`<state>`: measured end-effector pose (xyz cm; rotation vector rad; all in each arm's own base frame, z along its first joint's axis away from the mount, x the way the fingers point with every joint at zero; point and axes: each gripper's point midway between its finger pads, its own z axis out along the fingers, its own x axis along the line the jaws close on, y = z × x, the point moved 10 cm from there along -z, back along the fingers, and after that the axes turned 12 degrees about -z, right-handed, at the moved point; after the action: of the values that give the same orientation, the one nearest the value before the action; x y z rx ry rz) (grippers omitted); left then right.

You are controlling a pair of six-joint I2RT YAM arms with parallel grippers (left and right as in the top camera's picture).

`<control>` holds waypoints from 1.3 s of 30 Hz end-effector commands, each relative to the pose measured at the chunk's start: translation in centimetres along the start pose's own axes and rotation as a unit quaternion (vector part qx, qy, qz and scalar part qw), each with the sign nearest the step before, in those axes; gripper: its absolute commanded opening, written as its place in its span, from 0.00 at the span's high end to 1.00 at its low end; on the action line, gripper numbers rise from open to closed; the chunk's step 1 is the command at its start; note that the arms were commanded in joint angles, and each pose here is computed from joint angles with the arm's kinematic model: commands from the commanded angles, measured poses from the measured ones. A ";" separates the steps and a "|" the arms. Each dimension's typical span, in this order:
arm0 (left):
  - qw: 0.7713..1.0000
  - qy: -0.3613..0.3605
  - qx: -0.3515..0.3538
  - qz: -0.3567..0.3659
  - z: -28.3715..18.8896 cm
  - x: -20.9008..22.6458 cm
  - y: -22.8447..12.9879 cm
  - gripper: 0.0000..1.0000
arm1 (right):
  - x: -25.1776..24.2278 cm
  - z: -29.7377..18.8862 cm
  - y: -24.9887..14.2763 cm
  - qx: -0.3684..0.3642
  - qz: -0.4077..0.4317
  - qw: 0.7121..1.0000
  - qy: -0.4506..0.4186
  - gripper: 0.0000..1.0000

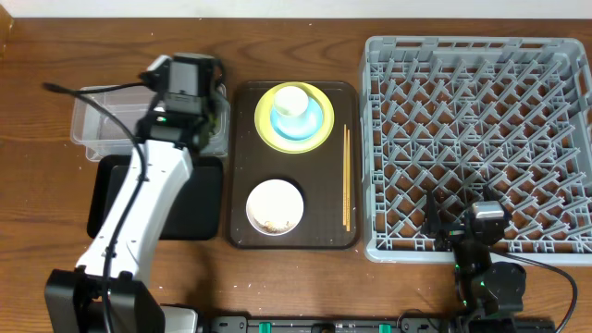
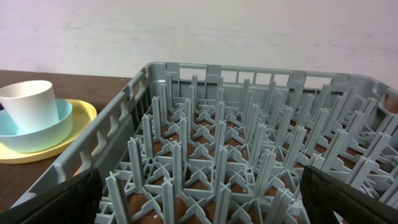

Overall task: Sort waste into correct bins and load items into the dishwasher rack
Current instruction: 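Carry the wrapper with the left gripper into the clear bin and release, then move the left gripper over the white rice bowl and lower to its rim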

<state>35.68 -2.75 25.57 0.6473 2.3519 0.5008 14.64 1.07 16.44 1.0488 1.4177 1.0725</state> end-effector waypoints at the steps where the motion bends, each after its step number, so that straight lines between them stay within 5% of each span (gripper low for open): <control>1: 0.999 0.022 -0.029 -0.017 1.6 0.9 2.0 0.93 | 0.2 0.0 0.0 -0.001 -0.004 1.000 0.006 0.01; 16: 0.996 0.079 -0.020 -0.029 9.7 3.3 1.6 0.91 | 0.2 0.0 0.0 -0.001 -0.004 1.000 0.007 0.01; 20: 0.996 0.075 -0.022 -0.030 9.7 3.1 1.6 0.70 | 0.2 0.0 0.0 -0.001 -0.004 1.000 0.006 0.01; 25: 0.998 0.064 -0.016 -0.015 8.9 2.8 1.8 0.64 | 0.2 0.0 0.0 -0.001 -0.004 1.000 0.007 0.01; 35: 0.986 -0.076 0.148 0.012 0.7 1.0 1.2 0.64 | 0.2 0.0 0.0 -0.001 -0.004 1.000 0.007 0.01; 39: 0.971 -0.061 0.232 0.017 -1.4 1.9 -0.8 0.72 | 0.2 0.0 0.0 -0.001 -0.004 1.000 0.006 0.01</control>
<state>34.01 -1.17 25.14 0.8182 2.3841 0.1082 14.64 1.07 16.44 1.0488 1.4177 1.0725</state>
